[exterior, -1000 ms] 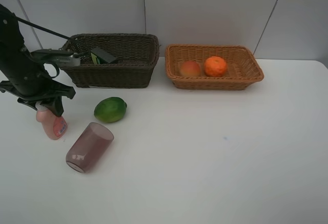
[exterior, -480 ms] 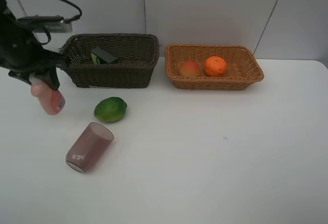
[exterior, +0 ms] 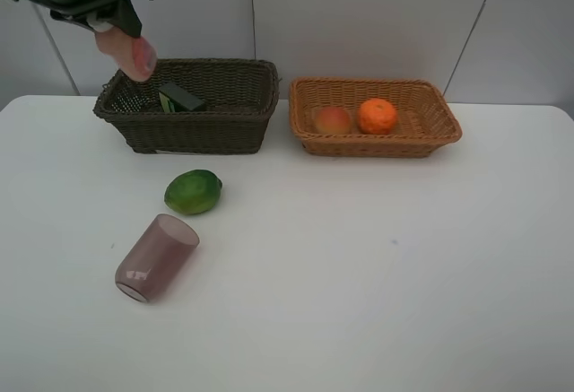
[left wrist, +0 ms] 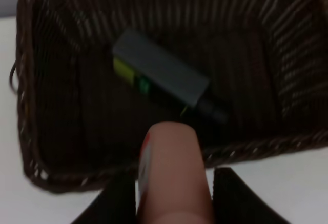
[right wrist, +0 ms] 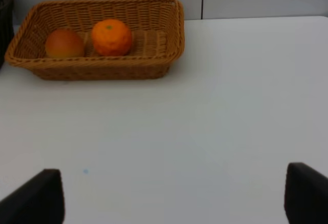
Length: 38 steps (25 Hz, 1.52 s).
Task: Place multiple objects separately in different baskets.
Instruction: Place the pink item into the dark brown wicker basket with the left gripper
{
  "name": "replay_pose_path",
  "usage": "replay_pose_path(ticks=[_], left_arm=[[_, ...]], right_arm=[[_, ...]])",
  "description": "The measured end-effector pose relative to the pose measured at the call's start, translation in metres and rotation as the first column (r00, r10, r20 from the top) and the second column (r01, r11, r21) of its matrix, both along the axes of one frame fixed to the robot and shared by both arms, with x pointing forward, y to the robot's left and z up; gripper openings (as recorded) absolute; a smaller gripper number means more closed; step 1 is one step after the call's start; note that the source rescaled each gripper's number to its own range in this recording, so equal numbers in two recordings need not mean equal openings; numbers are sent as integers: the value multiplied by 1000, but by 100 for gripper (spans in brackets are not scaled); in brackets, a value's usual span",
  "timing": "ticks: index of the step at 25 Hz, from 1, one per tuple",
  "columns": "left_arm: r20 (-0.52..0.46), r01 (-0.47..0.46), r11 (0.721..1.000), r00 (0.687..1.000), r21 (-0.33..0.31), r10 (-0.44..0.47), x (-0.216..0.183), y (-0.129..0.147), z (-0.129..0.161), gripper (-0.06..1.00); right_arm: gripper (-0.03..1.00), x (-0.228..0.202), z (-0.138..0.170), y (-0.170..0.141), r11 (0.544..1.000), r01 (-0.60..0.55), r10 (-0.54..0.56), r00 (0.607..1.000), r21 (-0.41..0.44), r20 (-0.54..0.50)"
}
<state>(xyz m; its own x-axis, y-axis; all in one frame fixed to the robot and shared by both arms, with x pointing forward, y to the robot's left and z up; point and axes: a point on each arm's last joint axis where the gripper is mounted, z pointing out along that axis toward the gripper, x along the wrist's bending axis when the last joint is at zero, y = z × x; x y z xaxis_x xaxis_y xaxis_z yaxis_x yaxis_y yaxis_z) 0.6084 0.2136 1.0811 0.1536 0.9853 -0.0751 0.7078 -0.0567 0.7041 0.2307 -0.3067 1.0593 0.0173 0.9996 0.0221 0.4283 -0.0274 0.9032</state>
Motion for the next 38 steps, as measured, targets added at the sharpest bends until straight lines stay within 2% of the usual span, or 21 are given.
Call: replay_pose_path(ticks=[4,10,20,23,33,34,35,38], left_arm=[[112,66,997,992,-32,-62,6,-28,0,1],[161,133,990,979,-44,-124,23,-62,-32,1],[123,143,990,983,-17,-140,52,-73,-110,1],[103,143,990,985,-13,-141,56,-75,-126,1],[106,144,990,984,-14,-141,59,-76,-139,1],[107,144,990,984,-14,-141,59,-76,-139,5],[110,144,989,984,-15,-141,59,-76,-138,15],[118,145,989,983,-21,-142,59,-78,-138,66]], right_arm=[[79,0,0,0,1000,0,0,1000,0,0],[79,0,0,0,1000,1,-1,1000,-1,0],[79,0,0,0,1000,1,-1,1000,-1,0],[79,0,0,0,1000,1,-1,1000,-1,0],[79,0,0,0,1000,1,-1,1000,-1,0],[79,0,0,0,1000,1,-1,1000,-1,0],[79,0,0,0,1000,1,-1,1000,-1,0],[79,0,0,0,1000,1,-1,1000,-1,0]])
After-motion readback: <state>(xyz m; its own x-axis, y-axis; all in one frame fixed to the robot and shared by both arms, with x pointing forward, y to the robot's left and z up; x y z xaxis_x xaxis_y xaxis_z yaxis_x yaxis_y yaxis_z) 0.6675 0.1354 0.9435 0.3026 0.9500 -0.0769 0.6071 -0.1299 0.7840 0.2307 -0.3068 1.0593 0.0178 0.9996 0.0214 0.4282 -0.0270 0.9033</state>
